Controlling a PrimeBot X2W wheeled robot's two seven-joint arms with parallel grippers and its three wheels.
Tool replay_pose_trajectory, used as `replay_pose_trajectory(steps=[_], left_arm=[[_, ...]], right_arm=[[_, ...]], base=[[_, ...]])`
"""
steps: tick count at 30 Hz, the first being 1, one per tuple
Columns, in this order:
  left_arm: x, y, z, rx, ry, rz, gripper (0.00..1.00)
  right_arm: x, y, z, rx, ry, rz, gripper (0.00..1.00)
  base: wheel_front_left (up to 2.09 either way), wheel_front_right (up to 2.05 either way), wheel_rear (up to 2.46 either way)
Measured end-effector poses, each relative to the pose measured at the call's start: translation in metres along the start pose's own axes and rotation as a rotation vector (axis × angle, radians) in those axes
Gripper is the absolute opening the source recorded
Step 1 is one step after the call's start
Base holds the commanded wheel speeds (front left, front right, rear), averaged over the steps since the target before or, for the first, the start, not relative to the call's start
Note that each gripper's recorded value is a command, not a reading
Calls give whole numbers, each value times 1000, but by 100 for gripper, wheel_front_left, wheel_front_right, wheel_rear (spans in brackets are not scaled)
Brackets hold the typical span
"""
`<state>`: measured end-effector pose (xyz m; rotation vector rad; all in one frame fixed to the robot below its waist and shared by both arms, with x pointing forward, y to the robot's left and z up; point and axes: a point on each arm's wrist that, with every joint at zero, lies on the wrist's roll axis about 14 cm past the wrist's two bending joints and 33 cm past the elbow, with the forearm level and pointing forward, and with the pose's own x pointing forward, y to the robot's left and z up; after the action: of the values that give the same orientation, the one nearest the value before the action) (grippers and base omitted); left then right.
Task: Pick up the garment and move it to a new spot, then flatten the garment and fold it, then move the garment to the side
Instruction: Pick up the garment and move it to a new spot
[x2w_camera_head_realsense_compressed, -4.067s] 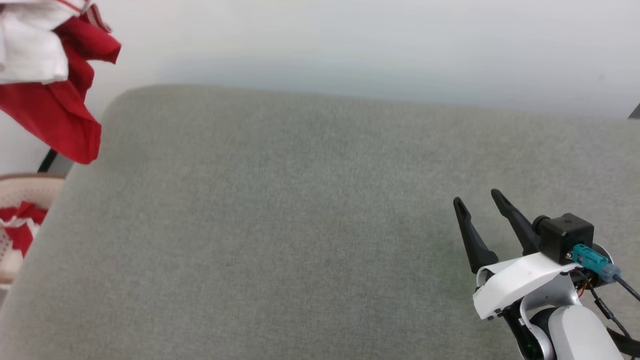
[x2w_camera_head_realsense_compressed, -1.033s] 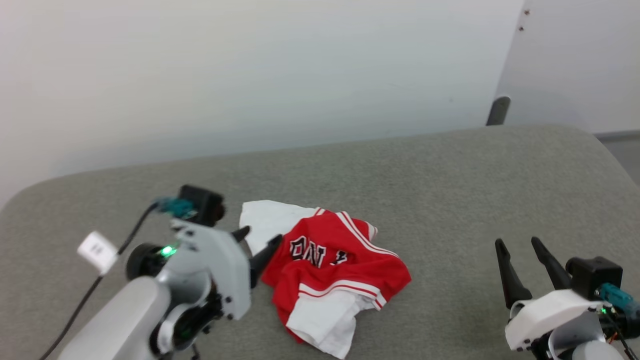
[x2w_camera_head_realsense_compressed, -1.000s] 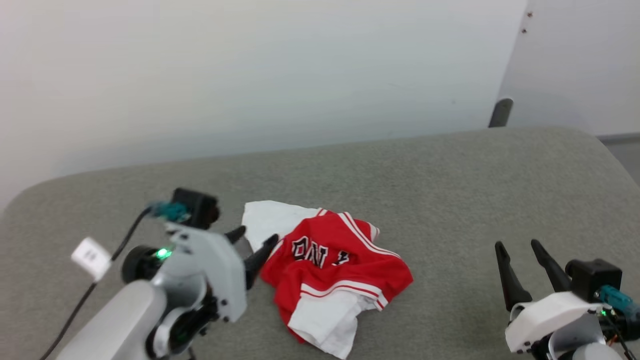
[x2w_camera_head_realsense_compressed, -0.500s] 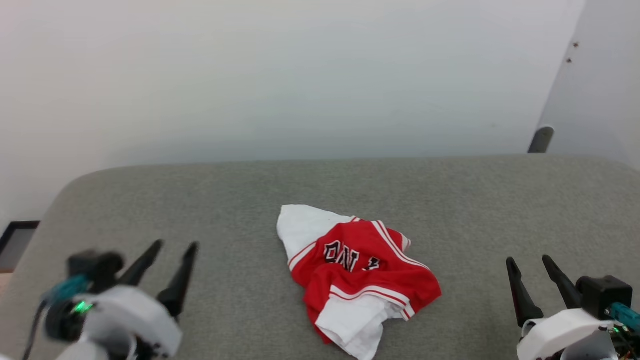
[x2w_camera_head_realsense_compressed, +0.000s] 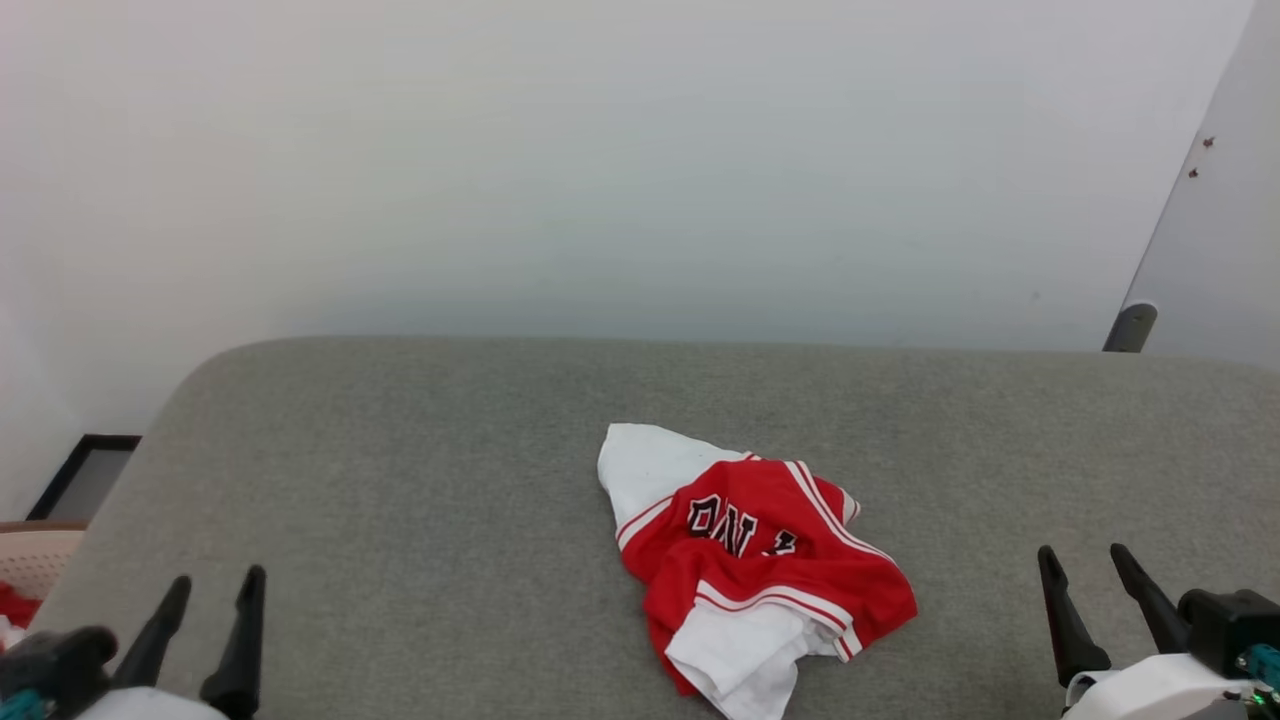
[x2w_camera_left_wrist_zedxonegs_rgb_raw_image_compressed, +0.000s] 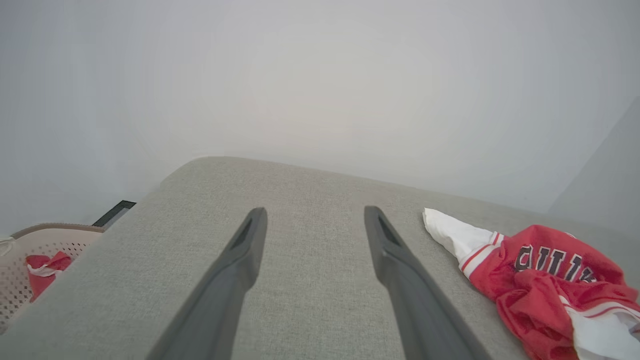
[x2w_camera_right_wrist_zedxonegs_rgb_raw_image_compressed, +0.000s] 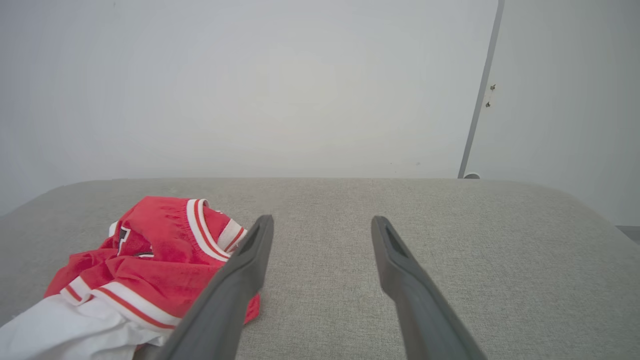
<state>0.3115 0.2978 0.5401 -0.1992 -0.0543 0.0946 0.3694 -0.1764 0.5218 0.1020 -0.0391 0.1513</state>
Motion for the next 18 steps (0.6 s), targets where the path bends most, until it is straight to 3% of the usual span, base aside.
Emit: replay_pose_trajectory(steps=[18], left_arm=[[-5, 9, -4, -2, -14, 26, 100]], right_arm=[[-7, -3, -10, 18, 18, -22, 100]], base=[[0, 0, 0]])
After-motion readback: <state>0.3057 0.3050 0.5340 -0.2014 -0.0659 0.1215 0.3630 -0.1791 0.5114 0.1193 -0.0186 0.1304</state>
